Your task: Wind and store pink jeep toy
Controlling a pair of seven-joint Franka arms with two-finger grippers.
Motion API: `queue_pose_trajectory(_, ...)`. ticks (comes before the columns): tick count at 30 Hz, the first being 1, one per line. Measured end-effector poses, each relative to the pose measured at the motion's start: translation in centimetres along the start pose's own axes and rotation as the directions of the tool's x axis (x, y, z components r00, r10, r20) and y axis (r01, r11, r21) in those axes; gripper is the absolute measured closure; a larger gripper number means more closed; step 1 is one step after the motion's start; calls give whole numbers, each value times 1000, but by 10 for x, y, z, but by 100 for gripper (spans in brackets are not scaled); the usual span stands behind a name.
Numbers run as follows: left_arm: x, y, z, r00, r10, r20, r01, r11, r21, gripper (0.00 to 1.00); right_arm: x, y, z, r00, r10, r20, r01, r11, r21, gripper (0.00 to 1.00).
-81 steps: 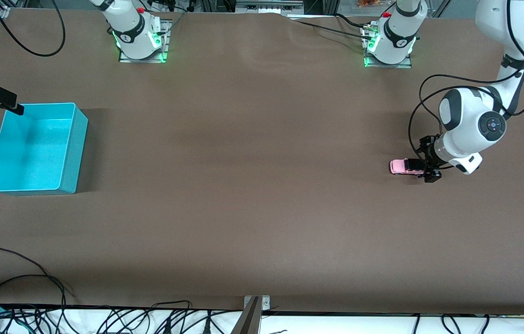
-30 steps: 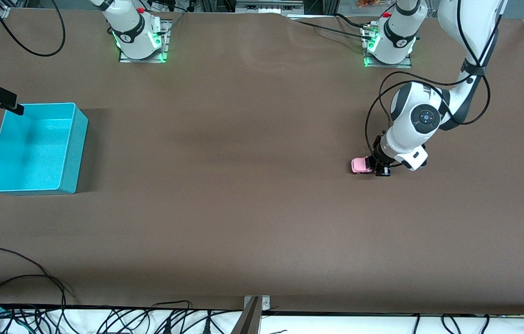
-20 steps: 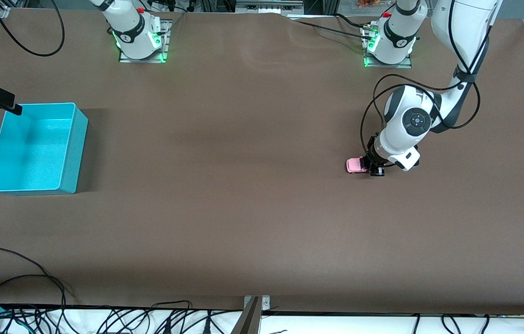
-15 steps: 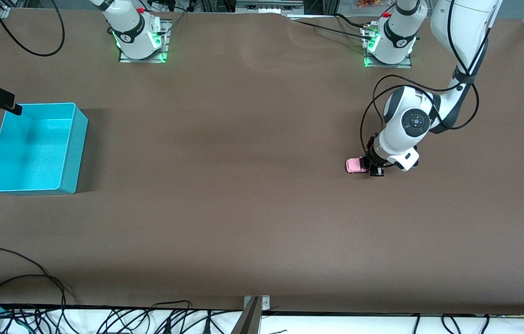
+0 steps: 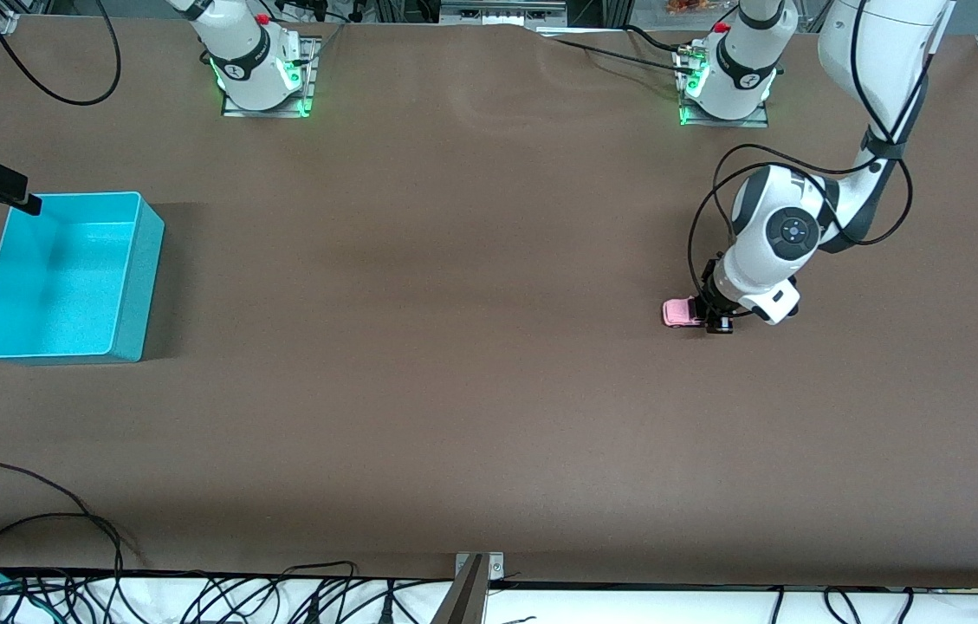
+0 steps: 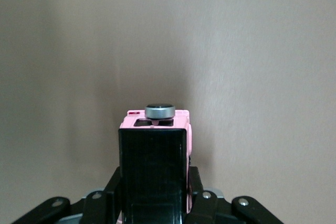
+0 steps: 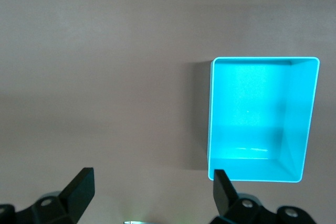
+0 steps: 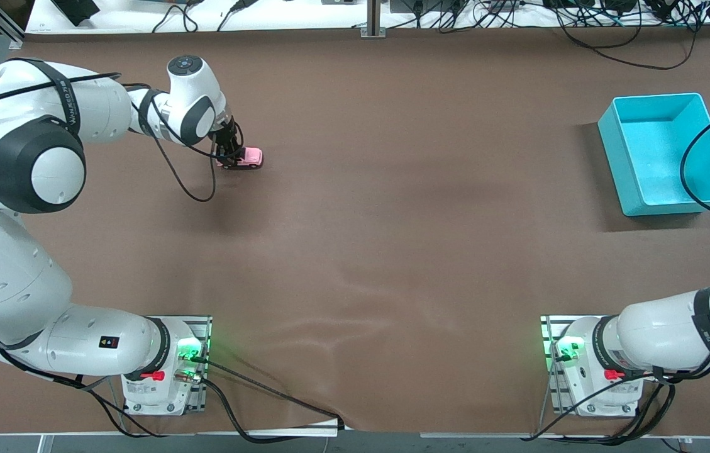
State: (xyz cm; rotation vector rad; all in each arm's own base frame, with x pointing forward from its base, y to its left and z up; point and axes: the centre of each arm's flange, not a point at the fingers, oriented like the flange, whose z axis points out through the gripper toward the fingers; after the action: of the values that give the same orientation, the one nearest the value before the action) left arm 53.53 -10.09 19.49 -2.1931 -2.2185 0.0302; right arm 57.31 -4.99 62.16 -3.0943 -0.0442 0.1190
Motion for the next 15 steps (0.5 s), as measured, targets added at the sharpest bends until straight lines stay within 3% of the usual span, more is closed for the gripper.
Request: queue_pose_trajectory(15,61,6,1,1000,29,4,-29,1000,-5,49,0,0,0,1000,0,-1,0,1000,0,0)
